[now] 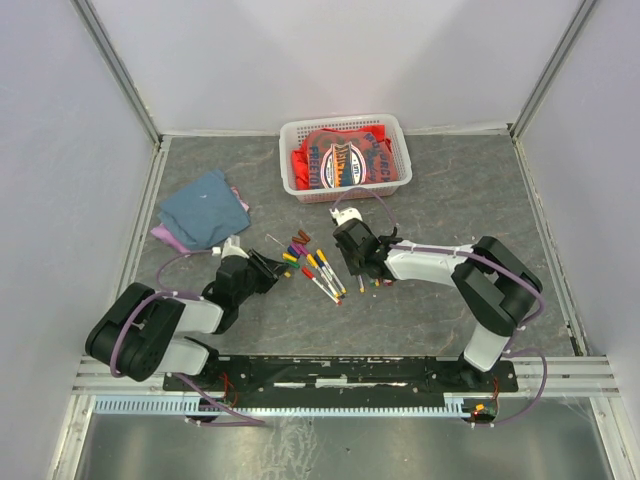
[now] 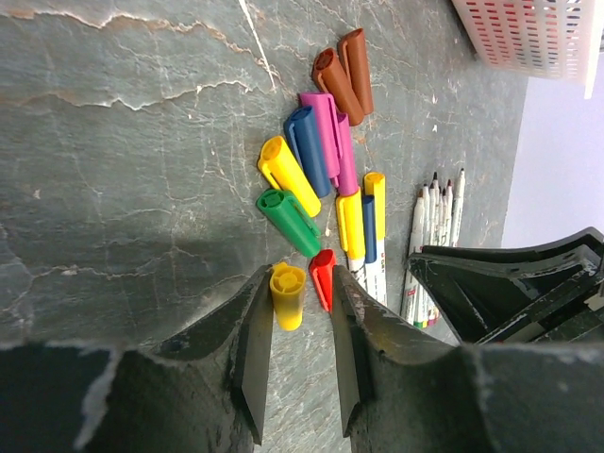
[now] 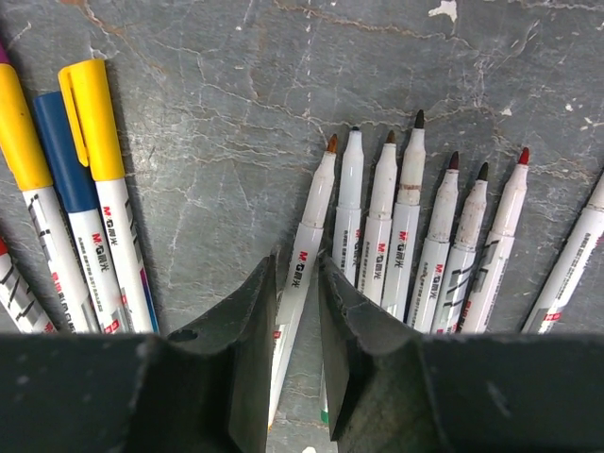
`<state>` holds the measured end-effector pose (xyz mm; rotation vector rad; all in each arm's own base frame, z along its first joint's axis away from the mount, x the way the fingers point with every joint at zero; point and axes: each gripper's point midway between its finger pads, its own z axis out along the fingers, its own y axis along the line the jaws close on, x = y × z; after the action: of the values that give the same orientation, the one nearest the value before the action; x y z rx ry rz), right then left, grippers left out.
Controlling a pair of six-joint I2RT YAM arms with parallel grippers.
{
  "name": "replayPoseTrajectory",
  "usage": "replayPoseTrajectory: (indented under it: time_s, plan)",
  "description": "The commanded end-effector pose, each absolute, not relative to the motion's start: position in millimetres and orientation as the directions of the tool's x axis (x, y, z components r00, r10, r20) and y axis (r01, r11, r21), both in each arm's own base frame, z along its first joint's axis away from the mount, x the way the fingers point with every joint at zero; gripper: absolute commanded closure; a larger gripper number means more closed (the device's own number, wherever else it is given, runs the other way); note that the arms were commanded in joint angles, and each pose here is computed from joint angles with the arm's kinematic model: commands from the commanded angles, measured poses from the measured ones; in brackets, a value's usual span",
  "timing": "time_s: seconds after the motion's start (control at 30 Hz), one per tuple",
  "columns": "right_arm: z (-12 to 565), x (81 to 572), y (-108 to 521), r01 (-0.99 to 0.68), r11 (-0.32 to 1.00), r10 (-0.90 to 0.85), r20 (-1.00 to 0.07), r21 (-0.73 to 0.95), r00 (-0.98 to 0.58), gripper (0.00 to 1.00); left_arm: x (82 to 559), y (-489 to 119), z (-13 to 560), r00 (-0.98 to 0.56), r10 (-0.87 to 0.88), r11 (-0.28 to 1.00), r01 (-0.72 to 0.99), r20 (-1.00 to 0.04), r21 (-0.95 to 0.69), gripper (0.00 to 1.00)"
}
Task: Open the pen caps
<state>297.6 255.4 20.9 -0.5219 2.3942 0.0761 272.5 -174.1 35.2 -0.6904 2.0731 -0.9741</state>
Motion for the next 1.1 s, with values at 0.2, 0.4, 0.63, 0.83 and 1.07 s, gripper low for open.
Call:
replayPoseTrajectory:
  time_s: [0.2,0.4,0.63,0.83,1.07]
  plan:
    - [56,305,254,-0.376,0.923,-0.318,-0.703,-0.077,-0.637,0.66,279,-173,33,-0.579,-0.710,0.591,-0.182,-0.400,-0.786,0.54]
    - [64,301,263,-0.407,0.912,-0.312,-0.720,-0.045,-0.620,0.62,278,-172,32,-0.577,-0.715,0.591,-0.195,-0.396,-0.783,0.48]
    - [69,289,290,-0.490,0.872,-0.332,-0.728,0.006,-0.600,0.58,279,-172,35,-0.573,-0.719,0.585,-0.193,-0.394,-0.788,0.48]
    - [59,283,312,-0.533,0.846,-0.366,-0.709,0.017,-0.603,0.58,275,-171,35,-0.570,-0.722,0.581,-0.190,-0.393,-0.791,0.48]
    - [53,280,318,-0.545,0.838,-0.380,-0.698,0.019,-0.607,0.58,273,-169,45,-0.554,-0.733,0.565,-0.170,-0.396,-0.808,0.48]
